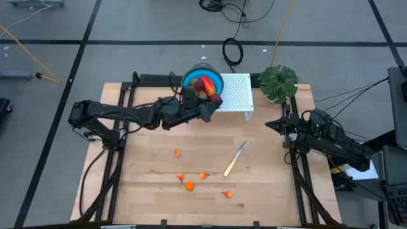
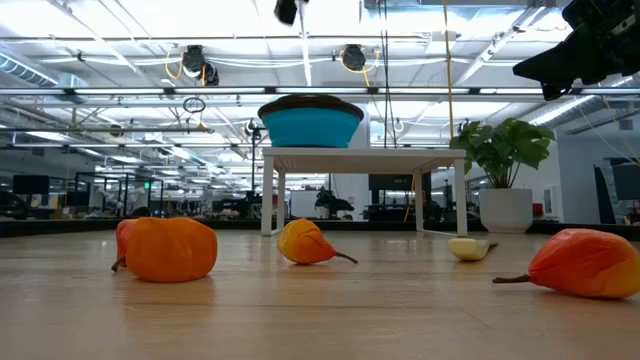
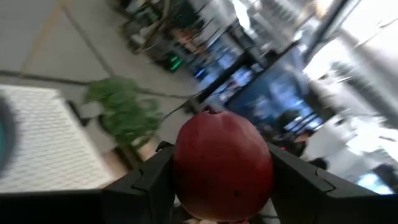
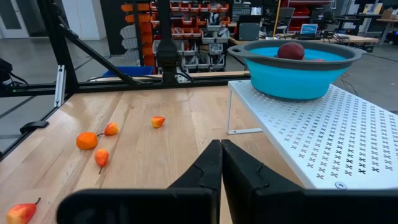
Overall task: Pick & Place Fruit
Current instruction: Put the red pomegranate into the blue strainer bowl on the shelf
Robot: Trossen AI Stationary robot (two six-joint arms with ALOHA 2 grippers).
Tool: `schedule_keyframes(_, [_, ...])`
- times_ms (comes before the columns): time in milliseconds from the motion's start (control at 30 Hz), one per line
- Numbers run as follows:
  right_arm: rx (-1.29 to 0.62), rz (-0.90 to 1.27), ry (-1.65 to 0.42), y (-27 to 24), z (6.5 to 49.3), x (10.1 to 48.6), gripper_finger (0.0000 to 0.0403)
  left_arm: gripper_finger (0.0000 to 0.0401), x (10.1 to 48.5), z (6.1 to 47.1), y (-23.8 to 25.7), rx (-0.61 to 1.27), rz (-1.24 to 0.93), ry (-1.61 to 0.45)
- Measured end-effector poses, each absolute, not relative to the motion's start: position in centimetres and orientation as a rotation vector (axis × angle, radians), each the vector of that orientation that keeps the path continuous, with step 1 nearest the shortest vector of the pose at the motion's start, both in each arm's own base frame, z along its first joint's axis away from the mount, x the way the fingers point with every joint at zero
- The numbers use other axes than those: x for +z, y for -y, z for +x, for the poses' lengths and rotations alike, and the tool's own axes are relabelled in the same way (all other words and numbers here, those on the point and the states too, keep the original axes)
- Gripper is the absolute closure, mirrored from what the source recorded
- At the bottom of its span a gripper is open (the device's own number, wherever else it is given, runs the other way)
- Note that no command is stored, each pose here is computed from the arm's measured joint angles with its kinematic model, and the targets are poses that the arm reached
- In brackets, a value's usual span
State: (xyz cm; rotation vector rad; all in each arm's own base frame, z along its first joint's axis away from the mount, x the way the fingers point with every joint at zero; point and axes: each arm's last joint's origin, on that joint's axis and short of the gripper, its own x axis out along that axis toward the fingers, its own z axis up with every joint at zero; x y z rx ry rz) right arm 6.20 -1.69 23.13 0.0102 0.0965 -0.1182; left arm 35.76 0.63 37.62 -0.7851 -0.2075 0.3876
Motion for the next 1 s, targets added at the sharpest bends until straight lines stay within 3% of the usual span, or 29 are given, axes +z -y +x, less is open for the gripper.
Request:
schedule_keyframes(467, [-0.120,0.010,-0.098,1.7,6.2,23.1,0.0399,0.0190,35.8,35.0,-7.3,0.520,-0.629,0.016])
schedule_keyframes(833, [-0.121,0.011,-0.098,1.7,6.2,23.1,0.0399,0.0190,40.0,33.2,-10.0,0.671,-0.354,-0.250])
schedule_keyframes(1000, [-0.122,0.010,-0.098,1.7,6.2,23.1,0.0399,0.0190,40.0,32.5,-11.1,0.701,-0.286,-0.325])
